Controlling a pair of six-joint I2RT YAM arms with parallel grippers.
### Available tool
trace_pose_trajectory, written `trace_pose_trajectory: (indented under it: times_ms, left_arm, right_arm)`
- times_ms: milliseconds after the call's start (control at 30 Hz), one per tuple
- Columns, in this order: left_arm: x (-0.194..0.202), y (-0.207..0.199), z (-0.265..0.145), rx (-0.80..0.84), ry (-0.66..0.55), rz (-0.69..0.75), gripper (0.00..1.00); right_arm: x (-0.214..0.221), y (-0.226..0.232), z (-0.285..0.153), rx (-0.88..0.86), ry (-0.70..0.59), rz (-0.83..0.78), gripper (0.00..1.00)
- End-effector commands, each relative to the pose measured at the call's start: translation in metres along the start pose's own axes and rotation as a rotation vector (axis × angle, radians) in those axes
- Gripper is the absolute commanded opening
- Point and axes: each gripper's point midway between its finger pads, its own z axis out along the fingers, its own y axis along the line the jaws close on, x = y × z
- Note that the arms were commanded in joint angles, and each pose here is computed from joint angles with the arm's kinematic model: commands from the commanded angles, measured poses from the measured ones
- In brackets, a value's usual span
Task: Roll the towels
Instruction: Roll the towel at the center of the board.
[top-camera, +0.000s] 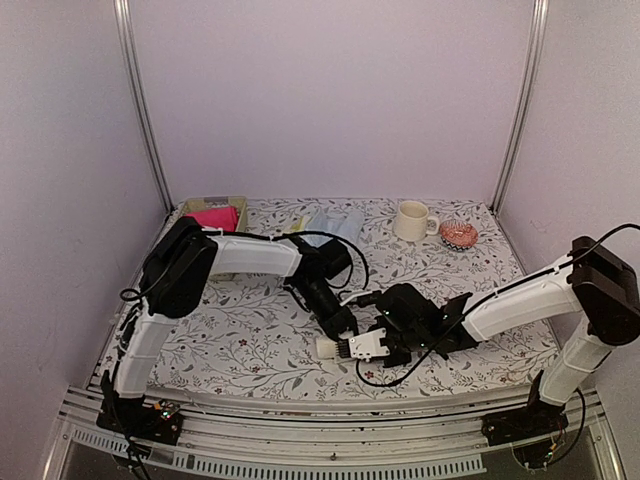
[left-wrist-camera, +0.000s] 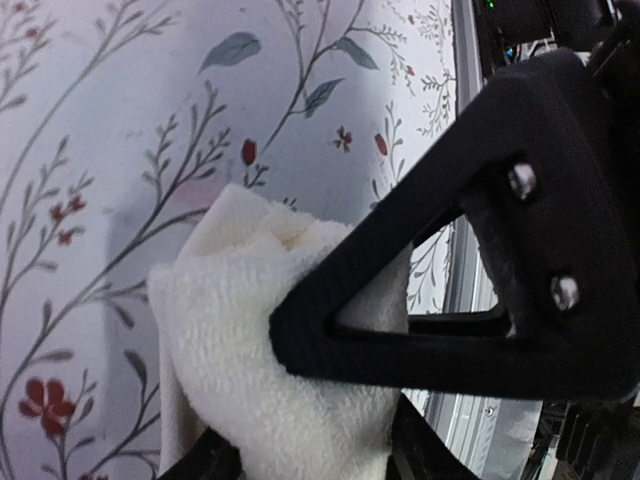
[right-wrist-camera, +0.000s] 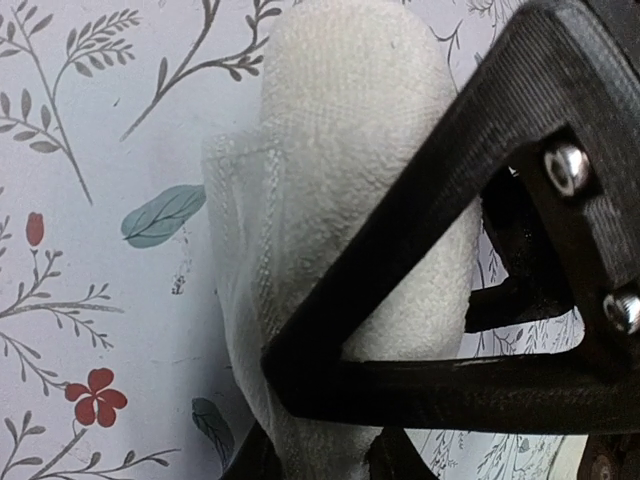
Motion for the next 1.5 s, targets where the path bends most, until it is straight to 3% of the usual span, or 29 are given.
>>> trace_pose_trajectory:
  times_ms: [0,100,400,500,667,800,933,1100,1300,1467]
  left_arm:
    - [-0.006,0.009,-0.029,-0.098,-0.111,0.040,0.46]
    - [-0.008,0.012,-0.054,-0.194,-0.180,0.039,0.49]
    - [0.013,0.011,-0.134,-0.530,-0.470,0.014,0.50]
    - [0.019,-0.015,-0.160,-0.667,-0.611,0.091,0.50]
    - [0.049,-0.058,-0.154,-0.872,-0.691,0.299,0.45]
    - [0.067,-0.090,-0.126,-0.952,-0.641,0.491,0.44]
    - [0.061,-0.096,-0.101,-1.031,-0.523,0.620,0.48]
    - [0.044,-0.079,-0.063,-1.127,-0.338,0.744,0.50]
    - [0.023,-0.052,-0.048,-1.280,-0.223,0.846,0.52]
    - [0.025,-0.028,-0.029,-1.230,-0.128,0.852,0.51]
  right_arm:
    - [0.036,0.054,0.009,-0.207,0.124,-0.015,0.20]
    - [0.024,0.048,0.002,-0.221,0.098,0.013,0.14]
    - [-0.011,0.019,-0.022,-0.293,-0.022,0.159,0.09]
    - [-0.019,0.009,-0.025,-0.375,-0.062,0.237,0.09]
    - [-0.022,0.000,-0.022,-0.529,-0.085,0.347,0.08]
    - [-0.020,-0.005,-0.018,-0.648,-0.079,0.439,0.08]
    - [-0.022,-0.008,-0.013,-0.696,-0.080,0.467,0.08]
    - [-0.027,-0.012,-0.011,-0.733,-0.087,0.486,0.08]
    - [-0.029,-0.012,-0.010,-0.763,-0.091,0.497,0.08]
    - [-0.029,-0.013,-0.007,-0.769,-0.087,0.506,0.08]
